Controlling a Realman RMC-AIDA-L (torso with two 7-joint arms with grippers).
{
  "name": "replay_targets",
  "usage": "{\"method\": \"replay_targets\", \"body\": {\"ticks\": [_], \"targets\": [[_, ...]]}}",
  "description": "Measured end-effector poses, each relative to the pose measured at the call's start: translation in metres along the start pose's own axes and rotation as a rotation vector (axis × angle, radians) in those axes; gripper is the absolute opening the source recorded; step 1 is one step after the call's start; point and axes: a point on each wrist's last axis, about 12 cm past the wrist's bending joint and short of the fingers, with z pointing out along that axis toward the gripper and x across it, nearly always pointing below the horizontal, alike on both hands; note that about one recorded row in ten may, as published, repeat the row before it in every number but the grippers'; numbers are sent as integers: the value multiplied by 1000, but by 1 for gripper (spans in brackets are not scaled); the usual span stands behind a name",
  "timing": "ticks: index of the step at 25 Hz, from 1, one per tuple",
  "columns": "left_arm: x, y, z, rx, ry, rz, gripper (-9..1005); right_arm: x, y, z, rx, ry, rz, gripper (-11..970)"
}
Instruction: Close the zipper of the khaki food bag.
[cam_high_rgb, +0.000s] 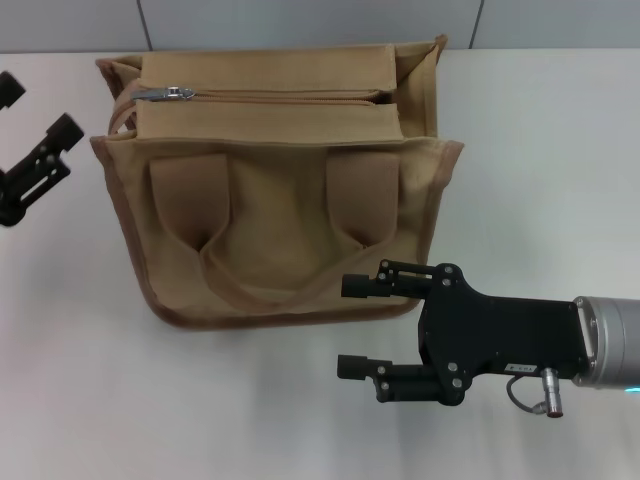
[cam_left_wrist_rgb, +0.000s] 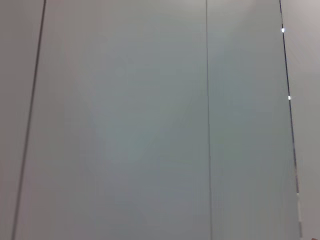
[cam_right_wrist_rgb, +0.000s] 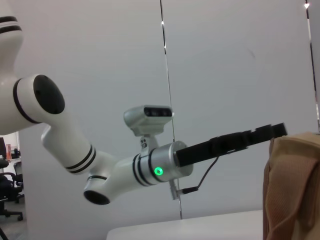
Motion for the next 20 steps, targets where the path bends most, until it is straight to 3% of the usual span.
{"method": "replay_targets", "body": {"ticks": [7, 20], "targets": [[-4, 4, 23, 158, 112, 3, 799, 6, 5, -1, 10, -5, 3, 725], [-9, 10, 37, 179, 129, 12, 796, 8, 8, 0, 13, -9, 22, 725]]}}
